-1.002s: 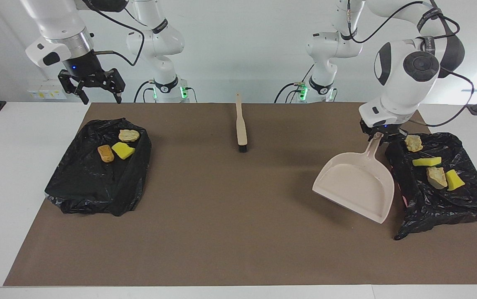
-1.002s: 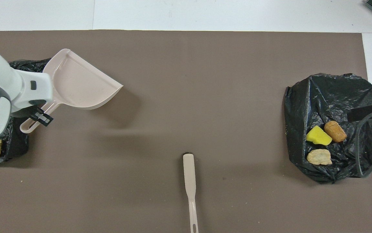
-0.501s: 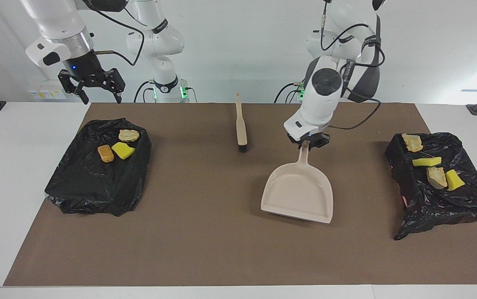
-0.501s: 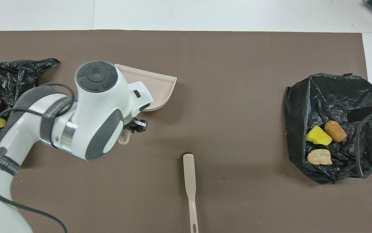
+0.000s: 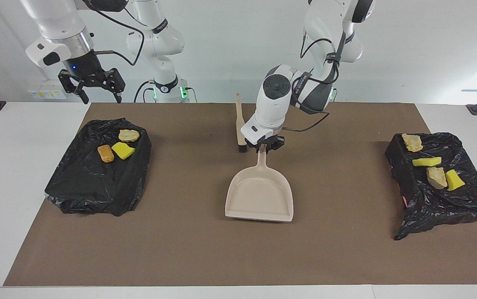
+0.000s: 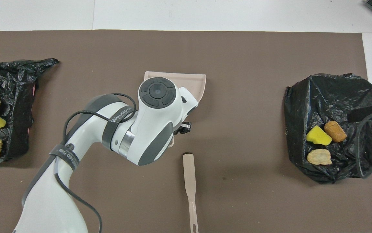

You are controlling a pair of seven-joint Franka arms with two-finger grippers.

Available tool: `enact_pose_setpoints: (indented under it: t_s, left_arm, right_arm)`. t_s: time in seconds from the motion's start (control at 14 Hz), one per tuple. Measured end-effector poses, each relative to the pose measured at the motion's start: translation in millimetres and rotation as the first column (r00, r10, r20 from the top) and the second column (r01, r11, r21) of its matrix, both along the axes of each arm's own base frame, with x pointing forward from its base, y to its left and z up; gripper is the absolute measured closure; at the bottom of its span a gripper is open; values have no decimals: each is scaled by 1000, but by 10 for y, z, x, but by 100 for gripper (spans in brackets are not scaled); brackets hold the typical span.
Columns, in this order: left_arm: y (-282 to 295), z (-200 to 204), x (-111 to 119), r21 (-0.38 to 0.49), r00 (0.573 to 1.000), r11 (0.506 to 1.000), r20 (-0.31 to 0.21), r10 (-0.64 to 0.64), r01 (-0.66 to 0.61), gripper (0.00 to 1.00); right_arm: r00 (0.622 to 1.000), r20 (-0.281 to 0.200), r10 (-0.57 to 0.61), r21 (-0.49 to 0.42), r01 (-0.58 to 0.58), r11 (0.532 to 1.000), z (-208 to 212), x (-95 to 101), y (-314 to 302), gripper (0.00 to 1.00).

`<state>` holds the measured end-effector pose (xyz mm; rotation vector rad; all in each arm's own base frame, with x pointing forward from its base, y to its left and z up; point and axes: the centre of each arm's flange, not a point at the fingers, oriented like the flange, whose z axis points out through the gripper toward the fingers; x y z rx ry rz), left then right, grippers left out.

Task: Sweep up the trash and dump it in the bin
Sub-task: 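Carry the dustpan to mid-table with the left gripper and lower it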

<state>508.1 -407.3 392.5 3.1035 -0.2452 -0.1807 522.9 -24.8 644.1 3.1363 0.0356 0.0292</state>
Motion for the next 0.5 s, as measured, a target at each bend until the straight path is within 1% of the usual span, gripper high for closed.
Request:
enact_pose_setpoints:
  t_s: [0.21, 0.29, 0.5]
  left_arm:
    - [-349, -287, -41, 11, 999, 999, 2, 33, -33, 68]
    - [-388, -303, -30, 12, 999, 999, 8, 47, -47, 63]
    - [-318, -192, 102, 12, 997, 998, 43, 64, -65, 30]
  right_arm:
    - [1000, 0, 0, 0, 0, 1000, 0, 0, 0, 0]
    - [1000, 0, 0, 0, 0, 1000, 0, 0, 0, 0]
    - [1000, 0, 0, 0, 0, 1000, 0, 0, 0, 0]
